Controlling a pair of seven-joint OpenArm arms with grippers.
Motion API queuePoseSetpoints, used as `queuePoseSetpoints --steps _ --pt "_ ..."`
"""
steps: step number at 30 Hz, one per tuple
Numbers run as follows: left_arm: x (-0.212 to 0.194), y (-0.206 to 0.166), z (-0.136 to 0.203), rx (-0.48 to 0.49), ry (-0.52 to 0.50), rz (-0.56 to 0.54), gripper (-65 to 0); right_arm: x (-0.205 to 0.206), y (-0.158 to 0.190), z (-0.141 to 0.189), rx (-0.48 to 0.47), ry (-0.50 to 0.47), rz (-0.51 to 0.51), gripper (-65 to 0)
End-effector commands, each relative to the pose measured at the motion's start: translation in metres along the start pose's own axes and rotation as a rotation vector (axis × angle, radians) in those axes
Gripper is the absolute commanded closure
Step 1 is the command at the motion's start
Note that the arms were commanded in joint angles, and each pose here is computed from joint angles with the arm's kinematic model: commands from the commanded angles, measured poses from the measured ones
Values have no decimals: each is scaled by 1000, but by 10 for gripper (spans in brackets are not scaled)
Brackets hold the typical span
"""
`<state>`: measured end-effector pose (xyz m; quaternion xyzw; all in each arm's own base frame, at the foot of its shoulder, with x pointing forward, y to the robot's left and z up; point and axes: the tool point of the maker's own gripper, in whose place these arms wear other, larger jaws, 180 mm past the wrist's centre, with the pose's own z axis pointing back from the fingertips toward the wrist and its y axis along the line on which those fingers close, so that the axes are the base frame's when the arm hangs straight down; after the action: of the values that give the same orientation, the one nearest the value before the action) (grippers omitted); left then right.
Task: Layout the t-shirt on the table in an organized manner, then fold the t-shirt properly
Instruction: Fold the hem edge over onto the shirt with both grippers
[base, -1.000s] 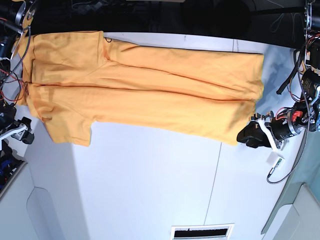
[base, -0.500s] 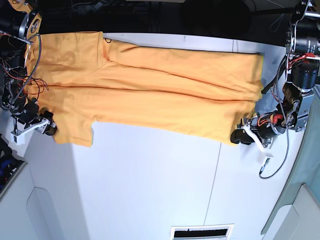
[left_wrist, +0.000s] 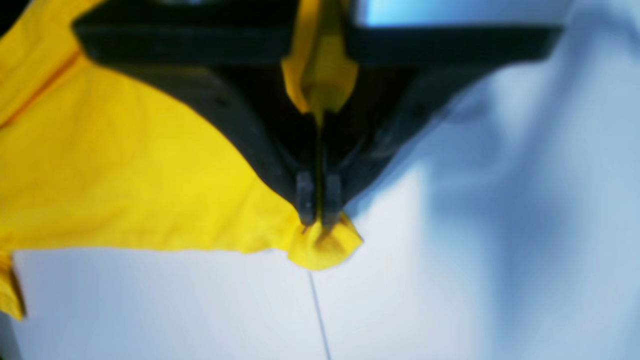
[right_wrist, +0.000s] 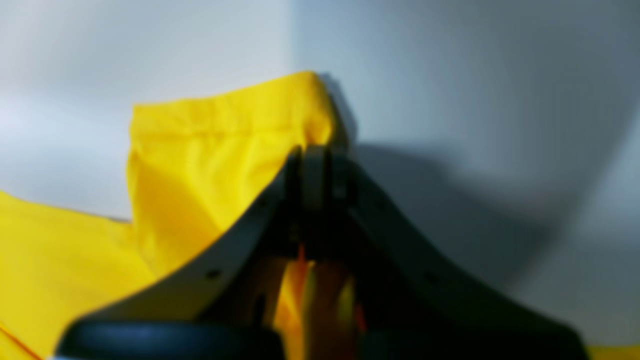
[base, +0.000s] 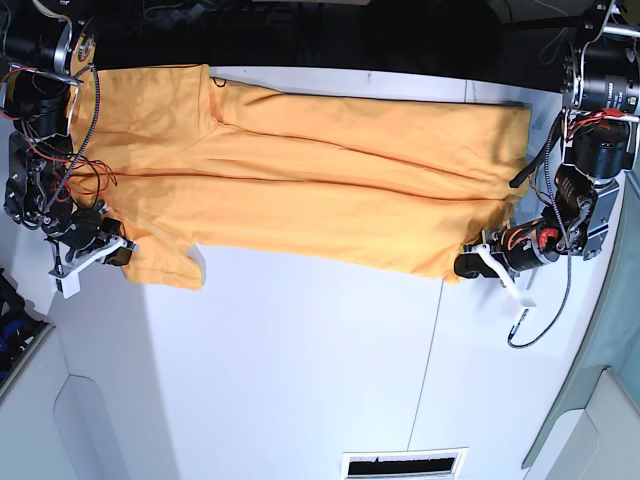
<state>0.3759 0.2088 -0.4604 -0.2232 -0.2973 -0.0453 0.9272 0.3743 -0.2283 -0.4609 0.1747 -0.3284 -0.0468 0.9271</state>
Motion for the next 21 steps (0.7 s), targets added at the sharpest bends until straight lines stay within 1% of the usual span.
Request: queuePoseSetpoints --steps 1,3,6,9,12,15,17,21 --pt "17 6 11 -3 -24 -11 0 31 5 8 14 -56 27 0" --pt "24 10 22 -12 -27 6 0 36 12 15 30 -29 46 0" --pt "37 14 44 -22 -31 -3 0 44 23 35 57 -51 74 0" --pt "44 7 67 -60 -15 -36 0 41 25 58 67 -58 115 0" --pt "45 -7 86 -106 -1 -83 0 30 27 74 82 -72 125 0" --pt "37 -19 103 -144 11 -126 0 12 25 90 79 -82 118 0" --pt "30 -26 114 -165 25 -154 0 0 19 102 58 -86 109 0" --pt "12 -33 130 -165 94 -231 0 -17 4 129 22 -97 73 0"
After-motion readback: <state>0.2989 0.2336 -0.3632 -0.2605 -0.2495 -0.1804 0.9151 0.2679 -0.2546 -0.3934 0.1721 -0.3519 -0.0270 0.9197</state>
